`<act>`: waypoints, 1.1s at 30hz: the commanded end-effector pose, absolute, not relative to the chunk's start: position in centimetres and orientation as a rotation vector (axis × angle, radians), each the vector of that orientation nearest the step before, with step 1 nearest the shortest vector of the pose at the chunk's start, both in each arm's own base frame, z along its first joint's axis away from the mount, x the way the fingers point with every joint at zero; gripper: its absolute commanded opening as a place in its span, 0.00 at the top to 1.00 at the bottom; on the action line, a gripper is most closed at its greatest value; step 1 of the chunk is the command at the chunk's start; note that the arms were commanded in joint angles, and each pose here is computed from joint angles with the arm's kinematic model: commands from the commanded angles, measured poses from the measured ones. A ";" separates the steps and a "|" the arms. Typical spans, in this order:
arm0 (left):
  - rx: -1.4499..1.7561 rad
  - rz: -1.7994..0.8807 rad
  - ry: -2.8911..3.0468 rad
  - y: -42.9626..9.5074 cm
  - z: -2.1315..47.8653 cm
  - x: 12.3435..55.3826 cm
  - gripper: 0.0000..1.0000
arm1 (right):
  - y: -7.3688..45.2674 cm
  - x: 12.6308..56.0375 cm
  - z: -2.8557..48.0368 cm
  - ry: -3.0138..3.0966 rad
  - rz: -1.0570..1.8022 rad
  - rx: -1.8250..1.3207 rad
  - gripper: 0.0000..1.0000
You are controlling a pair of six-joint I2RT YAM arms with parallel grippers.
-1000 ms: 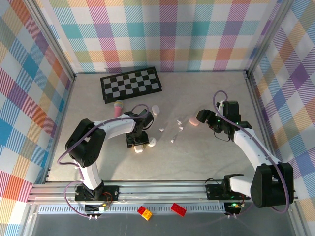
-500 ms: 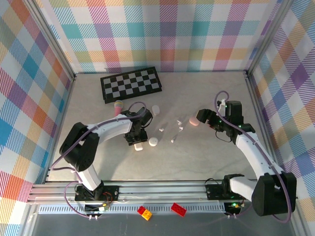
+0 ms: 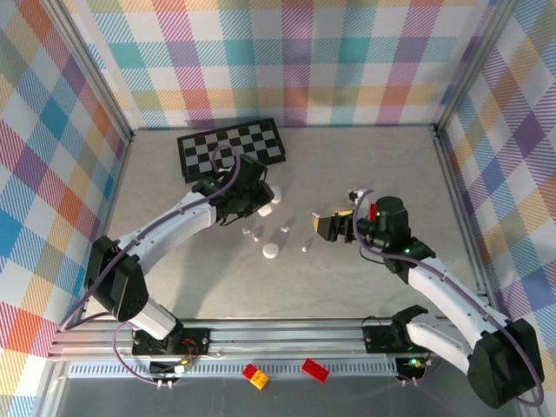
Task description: Insert the wireless bluetooth earbuds into the charging case
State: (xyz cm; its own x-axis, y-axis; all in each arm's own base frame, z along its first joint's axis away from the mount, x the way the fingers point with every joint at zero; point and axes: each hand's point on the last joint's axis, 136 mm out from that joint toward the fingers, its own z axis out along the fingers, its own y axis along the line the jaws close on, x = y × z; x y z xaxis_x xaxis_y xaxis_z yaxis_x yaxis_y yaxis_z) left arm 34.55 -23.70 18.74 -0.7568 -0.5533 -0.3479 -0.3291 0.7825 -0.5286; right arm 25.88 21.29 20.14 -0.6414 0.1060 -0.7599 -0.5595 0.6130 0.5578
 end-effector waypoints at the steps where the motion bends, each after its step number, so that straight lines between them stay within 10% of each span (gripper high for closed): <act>1: -0.723 -0.800 2.371 -25.1 22.1 34.7 0.55 | 23.7 26.0 22.9 1.844 1.080 -0.499 0.14; 17: -0.737 -0.974 2.344 -26.3 23.9 33.8 0.56 | 32.3 29.9 25.1 1.769 1.318 -0.627 0.31; 33: -0.704 -1.012 2.349 -26.7 24.1 33.6 0.53 | 32.7 30.7 24.6 1.797 1.308 -0.614 0.79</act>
